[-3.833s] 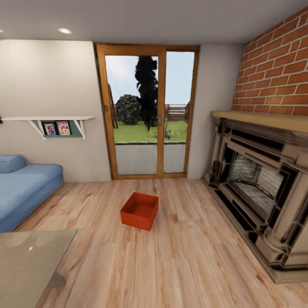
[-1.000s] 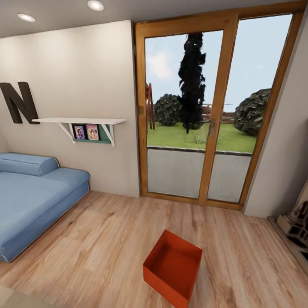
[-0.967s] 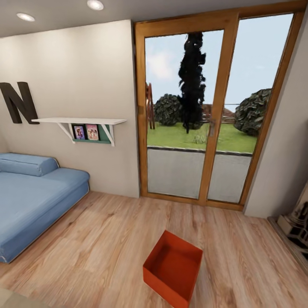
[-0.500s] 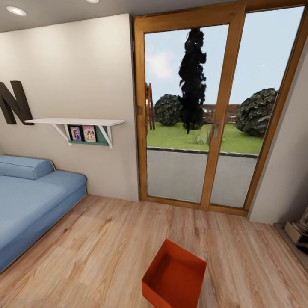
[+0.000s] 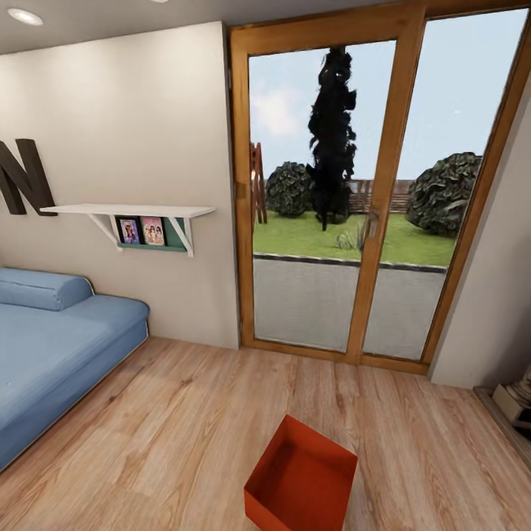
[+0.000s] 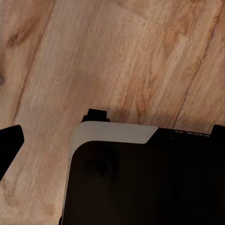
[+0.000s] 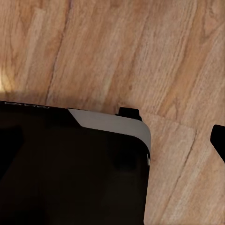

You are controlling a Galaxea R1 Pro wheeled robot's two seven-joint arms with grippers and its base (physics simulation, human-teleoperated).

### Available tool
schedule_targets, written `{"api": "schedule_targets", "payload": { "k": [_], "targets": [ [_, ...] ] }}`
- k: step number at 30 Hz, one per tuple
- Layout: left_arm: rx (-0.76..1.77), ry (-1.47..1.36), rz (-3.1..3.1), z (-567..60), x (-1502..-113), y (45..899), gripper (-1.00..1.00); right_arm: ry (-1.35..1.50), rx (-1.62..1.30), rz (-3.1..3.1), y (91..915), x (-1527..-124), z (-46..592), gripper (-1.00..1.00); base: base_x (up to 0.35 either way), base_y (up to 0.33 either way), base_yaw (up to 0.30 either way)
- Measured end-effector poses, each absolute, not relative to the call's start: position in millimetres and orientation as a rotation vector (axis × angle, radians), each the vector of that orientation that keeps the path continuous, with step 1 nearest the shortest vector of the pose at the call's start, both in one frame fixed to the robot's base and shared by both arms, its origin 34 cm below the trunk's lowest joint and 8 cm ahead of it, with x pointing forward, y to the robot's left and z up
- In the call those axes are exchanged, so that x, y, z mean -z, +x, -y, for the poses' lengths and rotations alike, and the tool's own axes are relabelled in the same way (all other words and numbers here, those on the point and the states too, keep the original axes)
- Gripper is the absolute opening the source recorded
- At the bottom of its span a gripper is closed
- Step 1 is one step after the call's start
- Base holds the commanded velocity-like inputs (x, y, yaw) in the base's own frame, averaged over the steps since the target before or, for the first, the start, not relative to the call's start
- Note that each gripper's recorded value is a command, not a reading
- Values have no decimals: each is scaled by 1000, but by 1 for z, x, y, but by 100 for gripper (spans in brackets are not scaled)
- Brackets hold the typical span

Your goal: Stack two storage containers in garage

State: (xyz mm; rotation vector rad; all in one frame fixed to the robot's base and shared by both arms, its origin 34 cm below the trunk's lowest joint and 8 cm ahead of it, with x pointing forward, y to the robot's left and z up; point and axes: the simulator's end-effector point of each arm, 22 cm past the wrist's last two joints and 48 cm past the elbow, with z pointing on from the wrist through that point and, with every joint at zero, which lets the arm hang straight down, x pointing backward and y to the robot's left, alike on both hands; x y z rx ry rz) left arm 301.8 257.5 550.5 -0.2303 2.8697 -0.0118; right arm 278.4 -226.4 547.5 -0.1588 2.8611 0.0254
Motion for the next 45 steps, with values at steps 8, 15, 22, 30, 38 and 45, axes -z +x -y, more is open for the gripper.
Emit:
{"api": "schedule_targets", "payload": {
  "k": [8,15,22,30,38,45],
  "targets": [
    [12,-231,-2869,-258,-551,302,100,-159,-25,-2861,278,-548,226,100,80,31,0],
    [13,-230,-2870,-257,-551,301,100,-159,-25,-2860,278,-548,226,100,290,138,0],
    [13,-230,-2869,-257,-551,302,100,-159,-25,-2860,278,-548,226,100,306,146,0],
    [13,-230,-2869,-257,-551,302,100,-159,-25,-2860,278,-548,226,100,305,135,0],
    [13,-230,-2870,-257,-551,302,100,-153,-26,-2859,279,-548,227,100,97,21,-154],
    [13,-230,-2869,-257,-551,302,100,-148,-26,-2860,279,-548,227,100,3,1,-245]
  ]
}}
